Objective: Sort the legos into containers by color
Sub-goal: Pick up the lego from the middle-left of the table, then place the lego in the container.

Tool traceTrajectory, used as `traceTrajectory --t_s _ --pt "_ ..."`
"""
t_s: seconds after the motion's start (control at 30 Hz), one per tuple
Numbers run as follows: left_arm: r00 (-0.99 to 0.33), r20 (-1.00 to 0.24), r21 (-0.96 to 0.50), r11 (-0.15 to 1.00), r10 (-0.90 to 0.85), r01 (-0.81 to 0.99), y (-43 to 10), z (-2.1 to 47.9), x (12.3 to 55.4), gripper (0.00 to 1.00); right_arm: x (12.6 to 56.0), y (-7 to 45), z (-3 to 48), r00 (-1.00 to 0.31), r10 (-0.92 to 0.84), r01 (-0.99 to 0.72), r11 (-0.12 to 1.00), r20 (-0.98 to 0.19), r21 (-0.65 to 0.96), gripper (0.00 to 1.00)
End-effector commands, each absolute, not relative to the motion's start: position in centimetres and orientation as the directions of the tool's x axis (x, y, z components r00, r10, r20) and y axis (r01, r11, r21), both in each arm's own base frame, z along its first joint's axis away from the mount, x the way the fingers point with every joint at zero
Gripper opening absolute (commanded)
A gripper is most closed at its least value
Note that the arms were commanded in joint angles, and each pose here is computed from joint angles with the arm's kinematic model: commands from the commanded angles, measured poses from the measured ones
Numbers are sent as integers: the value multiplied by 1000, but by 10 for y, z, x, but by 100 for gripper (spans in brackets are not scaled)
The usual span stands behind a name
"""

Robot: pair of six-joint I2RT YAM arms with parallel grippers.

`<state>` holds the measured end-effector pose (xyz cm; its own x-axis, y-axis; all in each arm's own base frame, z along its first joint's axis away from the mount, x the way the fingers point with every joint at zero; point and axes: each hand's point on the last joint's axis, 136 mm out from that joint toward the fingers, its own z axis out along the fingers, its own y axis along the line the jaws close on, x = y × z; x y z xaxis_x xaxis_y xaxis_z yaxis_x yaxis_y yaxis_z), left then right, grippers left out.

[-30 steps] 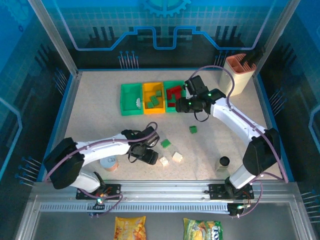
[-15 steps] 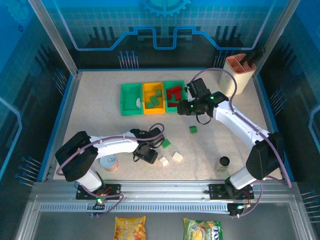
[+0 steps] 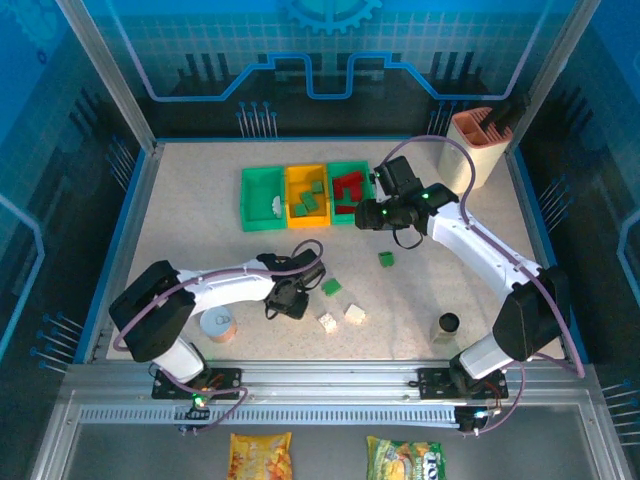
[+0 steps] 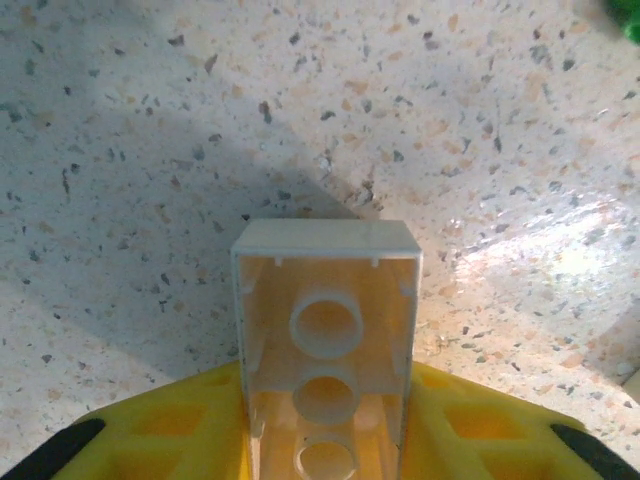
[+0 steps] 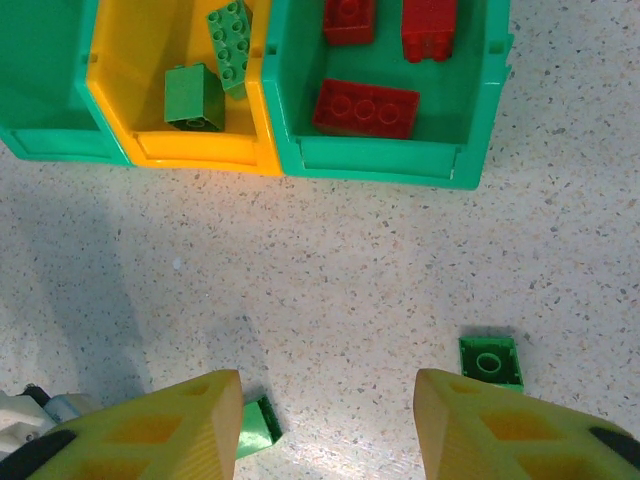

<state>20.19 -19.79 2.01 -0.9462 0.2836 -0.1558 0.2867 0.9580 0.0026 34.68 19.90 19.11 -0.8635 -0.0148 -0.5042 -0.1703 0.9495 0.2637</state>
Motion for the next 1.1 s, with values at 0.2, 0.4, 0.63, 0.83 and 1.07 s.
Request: traceTrajectory --t_s 0.2,0.4,0.63,0.83,1.07 --pt "-954 -215 -48 973 211 226 -196 43 216 33 342 186 200 -852 14 -142 956 -523 257 49" --pt "-959 -268 -122 984 94 131 -190 67 237 32 343 184 207 -845 16 -143 956 -535 254 49" --pt "-937 -340 -216 976 -82 -7 -168 103 284 32 341 183 209 -842 17 -142 957 -539 252 48" --pt "-904 -401 -213 975 -147 -64 -146 131 336 32 340 180 209 -842 14 -139 960 -539 242 48" --pt "-884 -428 -204 973 -189 -109 -121 143 394 32 337 177 208 -846 13 -135 962 -533 238 49"
